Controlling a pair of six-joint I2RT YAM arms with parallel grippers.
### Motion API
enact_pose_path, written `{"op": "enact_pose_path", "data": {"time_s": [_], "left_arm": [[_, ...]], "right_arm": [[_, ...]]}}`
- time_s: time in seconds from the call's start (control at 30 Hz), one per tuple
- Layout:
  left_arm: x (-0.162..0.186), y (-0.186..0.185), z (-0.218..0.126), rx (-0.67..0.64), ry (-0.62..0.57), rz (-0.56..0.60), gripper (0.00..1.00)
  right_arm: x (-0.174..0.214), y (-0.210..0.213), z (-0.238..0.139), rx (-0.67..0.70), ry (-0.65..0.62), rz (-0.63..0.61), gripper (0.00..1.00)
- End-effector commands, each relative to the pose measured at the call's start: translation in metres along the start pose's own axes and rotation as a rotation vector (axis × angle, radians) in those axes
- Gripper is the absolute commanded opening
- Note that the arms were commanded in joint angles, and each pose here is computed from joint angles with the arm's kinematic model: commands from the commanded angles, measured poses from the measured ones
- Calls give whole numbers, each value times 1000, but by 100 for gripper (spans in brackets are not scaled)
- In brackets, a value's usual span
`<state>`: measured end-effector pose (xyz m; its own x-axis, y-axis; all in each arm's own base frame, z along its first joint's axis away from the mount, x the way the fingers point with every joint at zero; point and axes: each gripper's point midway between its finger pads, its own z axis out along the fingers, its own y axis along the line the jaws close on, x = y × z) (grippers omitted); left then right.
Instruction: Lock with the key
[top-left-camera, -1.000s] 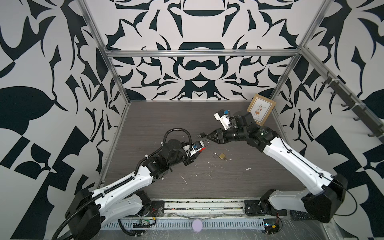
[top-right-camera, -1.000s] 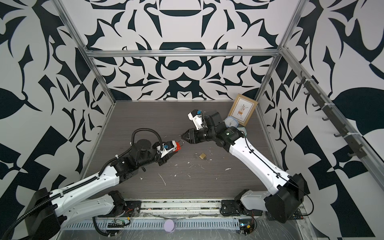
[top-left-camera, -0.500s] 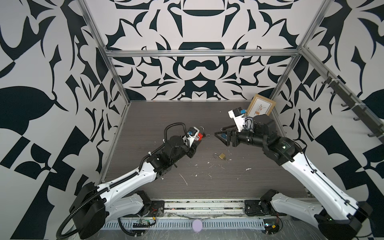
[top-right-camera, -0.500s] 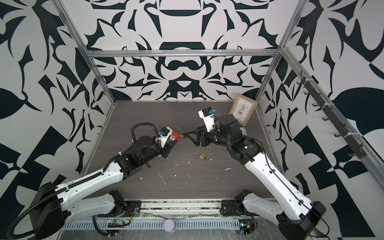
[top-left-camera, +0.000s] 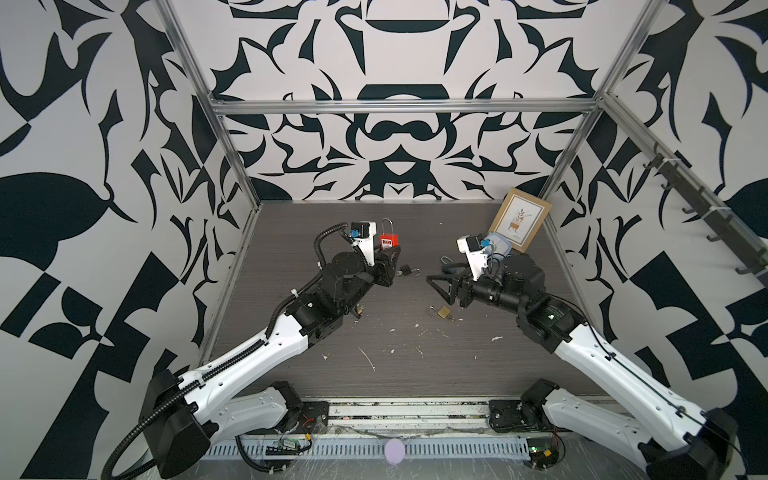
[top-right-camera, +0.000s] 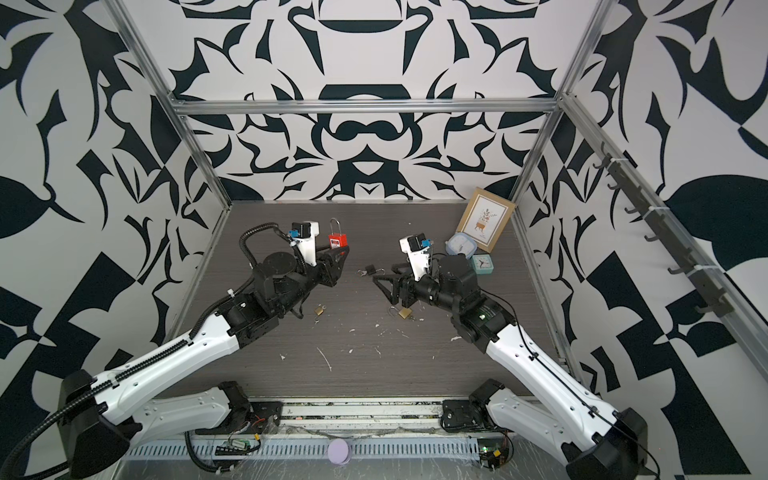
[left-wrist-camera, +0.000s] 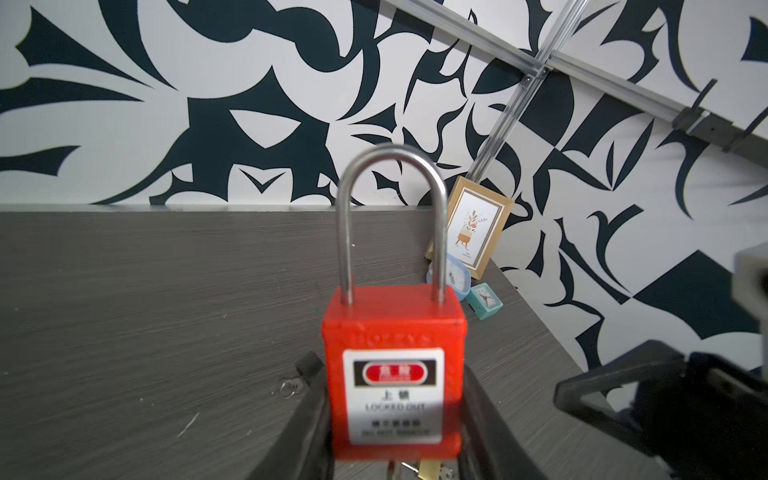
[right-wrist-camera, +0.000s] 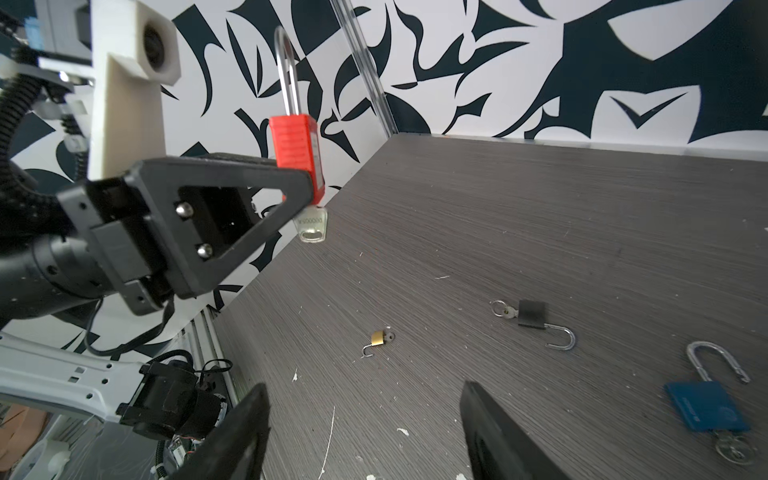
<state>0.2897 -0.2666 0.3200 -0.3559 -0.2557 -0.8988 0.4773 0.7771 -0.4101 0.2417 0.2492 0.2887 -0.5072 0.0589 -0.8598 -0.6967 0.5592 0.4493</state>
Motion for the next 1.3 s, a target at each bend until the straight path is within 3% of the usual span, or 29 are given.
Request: {"op": "enact_pose_path", "data": {"time_s": [0.0,0.4,0.7,1.27], "left_arm": [[-22,-8,-9,43,-48,-144,0],[-9,-13,-3,42,137,-219,0],[-6,-15,1,48,164,-287,0],[-6,-12,4,45,174,-308,0]], "right_arm": [[-26,22,5,-87,-153,-30,73],[-20,42,41,-125,-176,-88,67],[-32,49,47,-187,-269,-24,65],[-36,44,69,-174,-250,21,65]]}}
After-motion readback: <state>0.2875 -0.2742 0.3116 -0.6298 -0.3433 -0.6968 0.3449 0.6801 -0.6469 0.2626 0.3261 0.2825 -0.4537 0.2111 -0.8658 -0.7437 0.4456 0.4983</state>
